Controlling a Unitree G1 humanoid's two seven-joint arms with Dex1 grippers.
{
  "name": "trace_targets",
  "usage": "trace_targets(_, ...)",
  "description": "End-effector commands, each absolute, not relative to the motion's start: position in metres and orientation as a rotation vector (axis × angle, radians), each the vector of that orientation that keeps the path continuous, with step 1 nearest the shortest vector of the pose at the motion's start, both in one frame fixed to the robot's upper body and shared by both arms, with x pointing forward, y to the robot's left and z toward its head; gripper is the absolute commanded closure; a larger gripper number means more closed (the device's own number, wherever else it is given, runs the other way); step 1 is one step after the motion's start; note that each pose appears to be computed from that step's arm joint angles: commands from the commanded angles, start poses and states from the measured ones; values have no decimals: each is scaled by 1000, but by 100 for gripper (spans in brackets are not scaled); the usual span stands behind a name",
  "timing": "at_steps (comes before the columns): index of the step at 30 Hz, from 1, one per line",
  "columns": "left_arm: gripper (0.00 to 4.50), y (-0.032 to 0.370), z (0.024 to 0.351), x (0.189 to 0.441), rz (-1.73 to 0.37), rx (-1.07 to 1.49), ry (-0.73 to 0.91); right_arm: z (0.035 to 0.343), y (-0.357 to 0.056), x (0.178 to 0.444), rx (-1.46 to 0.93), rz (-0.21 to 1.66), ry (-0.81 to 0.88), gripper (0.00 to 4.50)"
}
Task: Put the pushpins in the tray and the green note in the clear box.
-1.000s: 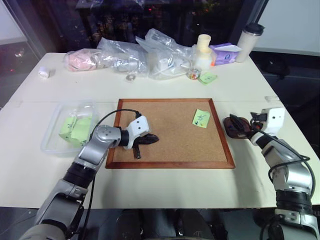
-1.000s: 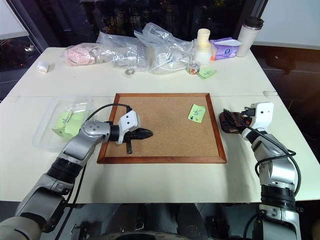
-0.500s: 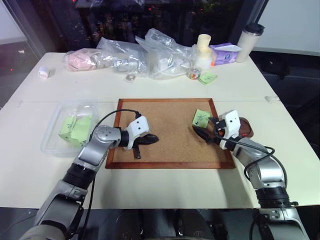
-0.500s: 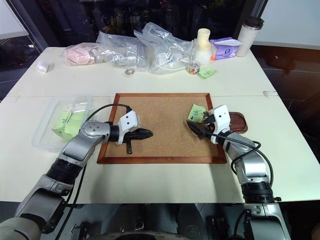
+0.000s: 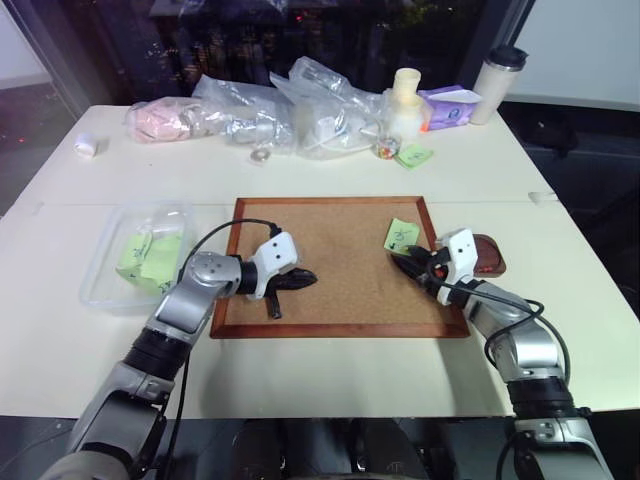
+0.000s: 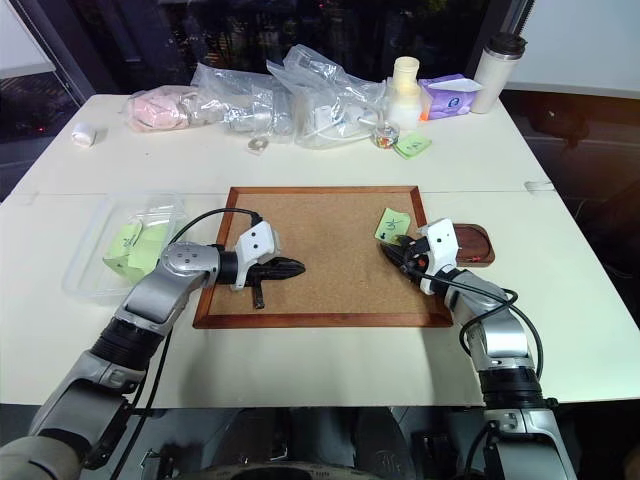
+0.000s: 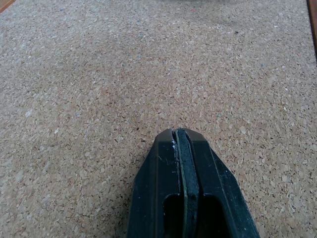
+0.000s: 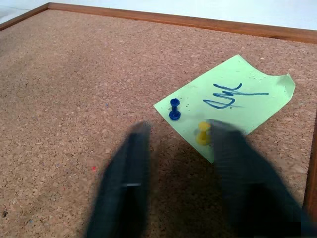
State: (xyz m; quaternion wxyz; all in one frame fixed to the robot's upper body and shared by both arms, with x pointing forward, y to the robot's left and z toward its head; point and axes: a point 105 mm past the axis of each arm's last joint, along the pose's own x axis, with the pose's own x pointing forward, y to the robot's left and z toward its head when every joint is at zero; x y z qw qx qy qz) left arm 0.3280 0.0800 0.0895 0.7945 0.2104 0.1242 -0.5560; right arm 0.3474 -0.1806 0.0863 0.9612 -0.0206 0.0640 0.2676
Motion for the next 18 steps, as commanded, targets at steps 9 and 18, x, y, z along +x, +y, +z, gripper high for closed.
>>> trace_targets(9,450,93,64,321,-1171,460,383,89,-180,347,-18,529,101,449)
trace_targets(18,450,95,53,313,-1197,493,433,109,-193,352,-24,428,-2,449)
